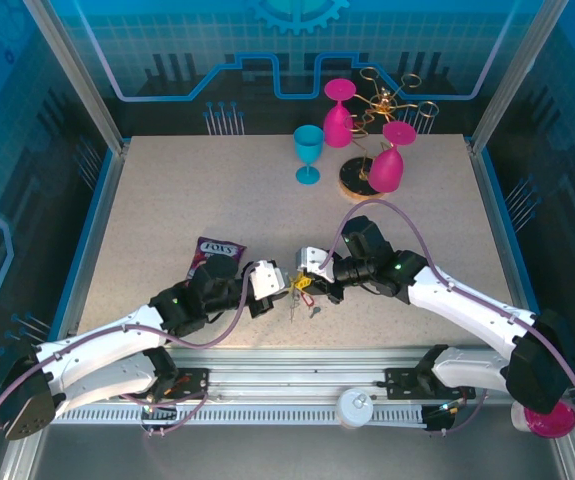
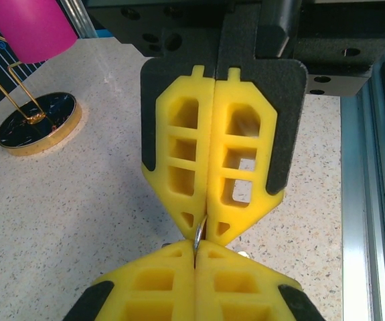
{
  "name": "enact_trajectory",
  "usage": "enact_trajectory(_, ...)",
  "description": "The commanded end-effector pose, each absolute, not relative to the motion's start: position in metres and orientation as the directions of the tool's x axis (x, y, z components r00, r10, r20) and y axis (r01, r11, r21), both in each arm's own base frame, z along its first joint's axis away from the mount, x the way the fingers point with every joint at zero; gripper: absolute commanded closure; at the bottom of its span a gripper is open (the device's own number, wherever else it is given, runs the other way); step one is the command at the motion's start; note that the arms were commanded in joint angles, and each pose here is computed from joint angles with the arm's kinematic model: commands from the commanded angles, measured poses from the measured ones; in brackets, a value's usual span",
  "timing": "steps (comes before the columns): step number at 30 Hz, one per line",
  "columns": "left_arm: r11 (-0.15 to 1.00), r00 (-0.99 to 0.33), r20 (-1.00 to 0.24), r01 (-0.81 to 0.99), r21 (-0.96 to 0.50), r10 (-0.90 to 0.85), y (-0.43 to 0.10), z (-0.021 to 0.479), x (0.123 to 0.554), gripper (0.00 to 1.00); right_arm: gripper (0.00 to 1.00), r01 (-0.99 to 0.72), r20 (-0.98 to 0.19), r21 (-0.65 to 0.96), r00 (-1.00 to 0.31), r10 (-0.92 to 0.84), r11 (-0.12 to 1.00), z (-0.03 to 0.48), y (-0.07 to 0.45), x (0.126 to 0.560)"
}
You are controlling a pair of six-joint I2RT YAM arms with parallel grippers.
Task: Put the keys on the keyring
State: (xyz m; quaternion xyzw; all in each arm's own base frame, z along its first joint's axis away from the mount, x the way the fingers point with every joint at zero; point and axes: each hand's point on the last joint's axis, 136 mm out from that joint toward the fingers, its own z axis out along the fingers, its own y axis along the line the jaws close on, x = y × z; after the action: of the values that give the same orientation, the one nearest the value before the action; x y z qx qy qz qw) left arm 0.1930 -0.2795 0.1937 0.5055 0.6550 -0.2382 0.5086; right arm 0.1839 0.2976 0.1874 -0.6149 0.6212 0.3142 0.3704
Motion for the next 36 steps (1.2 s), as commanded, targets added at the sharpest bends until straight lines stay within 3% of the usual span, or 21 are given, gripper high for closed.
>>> enact_trajectory(1, 0.332, 0.039, -0.894, 0.921, 0.206, 0.447, -0.284, 0.190, 0.189, 1.00, 1.00, -0.992, -0.907, -0.124, 0.125, -0.401, -0.030, 0.231, 0.319, 0.173)
enact_trajectory(22, 0.344, 0.050, -0.893, 0.912, 0.223, 0.447, -0.282, 0.190, 0.191, 1.00, 1.00, -0.994, -0.923, -0.112, 0.101, -0.372, 0.008, 0.237, 0.318, 0.174)
enact_trajectory(23, 0.362, 0.055, -0.897, 0.903, 0.232, 0.440, -0.280, 0.192, 0.194, 1.00, 0.94, -0.993, -0.925, -0.104, 0.077, -0.373, 0.054, 0.237, 0.315, 0.181)
enact_trajectory(25, 0.401, 0.070, -0.902, 0.879, 0.258, 0.426, -0.275, 0.196, 0.199, 1.00, 0.70, -0.985, -0.927, -0.078, 0.014, -0.375, 0.155, 0.233, 0.305, 0.193)
enact_trajectory(27, 0.451, 0.086, -0.911, 0.848, 0.280, 0.403, -0.269, 0.203, 0.205, 1.00, 0.50, -0.939, -0.921, -0.027, -0.110, -0.373, 0.342, 0.223, 0.284, 0.215)
enact_trajectory(28, 0.471, 0.092, -0.915, 0.834, 0.287, 0.394, -0.266, 0.206, 0.207, 1.00, 0.45, -0.900, -0.916, 0.007, -0.181, -0.359, 0.436, 0.219, 0.273, 0.225)
enact_trajectory(32, 0.532, 0.093, -0.924, 0.794, 0.293, 0.370, -0.258, 0.211, 0.213, 1.00, 0.50, -0.639, -0.856, 0.198, -0.482, -0.186, 0.743, 0.187, 0.223, 0.249)
enact_trajectory(36, 0.551, 0.068, -0.930, 0.789, 0.272, 0.361, -0.256, 0.210, 0.215, 1.00, 0.63, -0.433, -0.731, 0.319, -0.679, -0.072, 0.843, 0.148, 0.200, 0.242)
